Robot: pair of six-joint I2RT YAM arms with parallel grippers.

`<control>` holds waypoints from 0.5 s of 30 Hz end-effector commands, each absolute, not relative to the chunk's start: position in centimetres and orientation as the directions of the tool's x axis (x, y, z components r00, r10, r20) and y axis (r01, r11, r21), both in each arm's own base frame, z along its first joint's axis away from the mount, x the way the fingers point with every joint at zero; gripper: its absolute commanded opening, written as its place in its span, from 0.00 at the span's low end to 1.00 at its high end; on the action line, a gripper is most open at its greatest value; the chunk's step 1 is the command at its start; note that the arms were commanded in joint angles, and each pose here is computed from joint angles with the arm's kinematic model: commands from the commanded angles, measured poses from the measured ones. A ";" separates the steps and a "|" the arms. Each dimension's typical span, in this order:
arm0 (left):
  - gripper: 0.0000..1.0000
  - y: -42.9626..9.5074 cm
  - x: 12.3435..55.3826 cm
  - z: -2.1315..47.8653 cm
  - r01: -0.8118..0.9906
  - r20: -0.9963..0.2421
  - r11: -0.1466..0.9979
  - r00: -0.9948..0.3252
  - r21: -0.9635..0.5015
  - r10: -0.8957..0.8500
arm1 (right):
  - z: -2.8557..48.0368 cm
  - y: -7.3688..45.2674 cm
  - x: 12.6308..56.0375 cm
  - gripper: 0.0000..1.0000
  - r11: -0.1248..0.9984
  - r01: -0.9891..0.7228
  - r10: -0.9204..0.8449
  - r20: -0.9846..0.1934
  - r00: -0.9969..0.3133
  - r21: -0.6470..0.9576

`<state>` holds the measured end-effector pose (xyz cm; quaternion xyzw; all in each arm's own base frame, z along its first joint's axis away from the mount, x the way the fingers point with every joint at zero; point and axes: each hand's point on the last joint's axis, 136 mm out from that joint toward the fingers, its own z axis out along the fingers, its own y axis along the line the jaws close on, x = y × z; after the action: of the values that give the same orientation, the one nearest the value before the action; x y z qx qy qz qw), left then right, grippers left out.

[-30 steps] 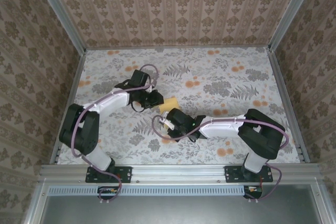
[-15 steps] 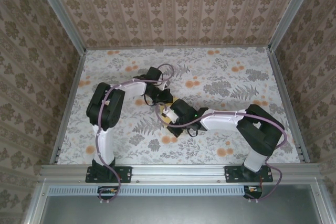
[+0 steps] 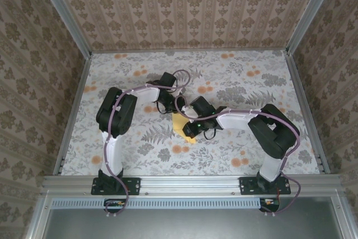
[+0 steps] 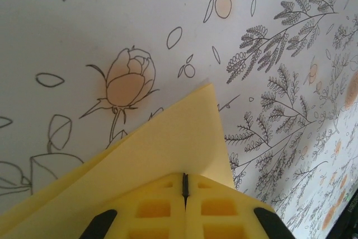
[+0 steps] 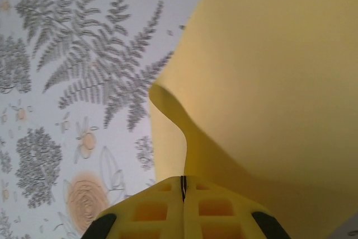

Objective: Fold a paper plane with a square sheet of paper (fold left side to right side)
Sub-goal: Third fold the triangle at the center of the table.

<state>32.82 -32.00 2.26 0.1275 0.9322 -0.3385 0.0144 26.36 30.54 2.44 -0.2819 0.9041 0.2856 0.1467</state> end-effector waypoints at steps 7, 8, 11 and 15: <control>0.04 -31.9 32.0 0.7 0.261 -0.080 0.760 -0.960 -0.596 0.267 | 1.8 29.3 27.9 0.00 0.743 -0.490 -0.342 -0.370 -0.864 0.457; 0.04 -31.9 32.0 0.7 0.260 -0.080 0.761 -0.961 -0.595 0.265 | 1.8 29.2 28.1 0.00 0.749 -0.484 -0.335 -0.371 -0.866 0.452; 0.04 -31.9 32.0 0.7 0.262 -0.081 0.760 -0.960 -0.595 0.267 | 2.0 29.1 28.4 0.00 0.754 -0.482 -0.328 -0.380 -0.865 0.447; 0.04 -31.9 32.0 0.5 0.262 -0.080 0.764 -0.960 -0.590 0.268 | 2.4 28.8 28.8 0.00 0.756 -0.481 -0.319 -0.391 -0.863 0.445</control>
<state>32.79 -32.28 2.28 0.1333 0.9317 -0.3377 0.0142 27.98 28.98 1.86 -0.2254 0.9229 0.2797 0.1387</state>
